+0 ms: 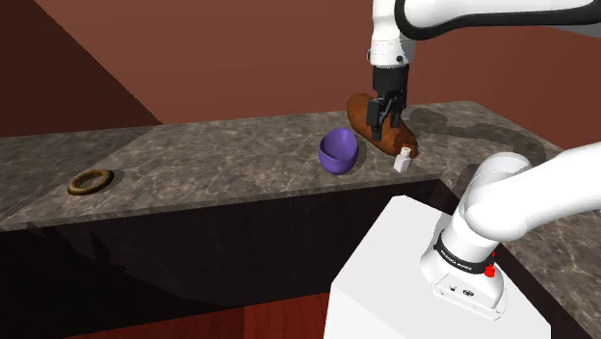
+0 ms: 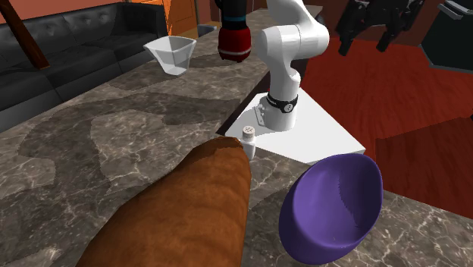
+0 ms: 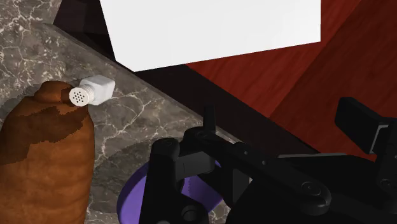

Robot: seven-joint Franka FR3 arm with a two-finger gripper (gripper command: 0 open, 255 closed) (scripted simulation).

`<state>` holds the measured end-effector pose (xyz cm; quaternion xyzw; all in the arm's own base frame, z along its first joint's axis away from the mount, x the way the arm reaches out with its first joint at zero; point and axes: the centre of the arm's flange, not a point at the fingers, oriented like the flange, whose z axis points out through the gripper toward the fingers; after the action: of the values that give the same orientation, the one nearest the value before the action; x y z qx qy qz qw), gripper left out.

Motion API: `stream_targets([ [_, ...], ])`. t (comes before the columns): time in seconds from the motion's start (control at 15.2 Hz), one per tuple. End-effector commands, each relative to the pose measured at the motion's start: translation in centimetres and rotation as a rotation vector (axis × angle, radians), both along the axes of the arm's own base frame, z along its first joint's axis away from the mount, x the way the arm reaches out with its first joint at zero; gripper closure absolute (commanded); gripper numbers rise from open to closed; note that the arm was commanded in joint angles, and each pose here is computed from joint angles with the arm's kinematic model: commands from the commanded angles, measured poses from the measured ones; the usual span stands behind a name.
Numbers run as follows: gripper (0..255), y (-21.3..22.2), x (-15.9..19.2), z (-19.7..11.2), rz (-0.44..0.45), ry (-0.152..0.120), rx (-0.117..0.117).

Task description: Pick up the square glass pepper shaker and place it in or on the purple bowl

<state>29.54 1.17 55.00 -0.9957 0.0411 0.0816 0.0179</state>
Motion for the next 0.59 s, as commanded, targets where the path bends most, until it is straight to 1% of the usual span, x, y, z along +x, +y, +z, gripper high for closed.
stream_targets([
  [0.0, 0, 0.0, 0.0, 0.0, 0.000, 0.000, 0.000],
  [0.53, 0, -8.9, 0.4, -5.5, 0.009, 0.027, -0.008],
])
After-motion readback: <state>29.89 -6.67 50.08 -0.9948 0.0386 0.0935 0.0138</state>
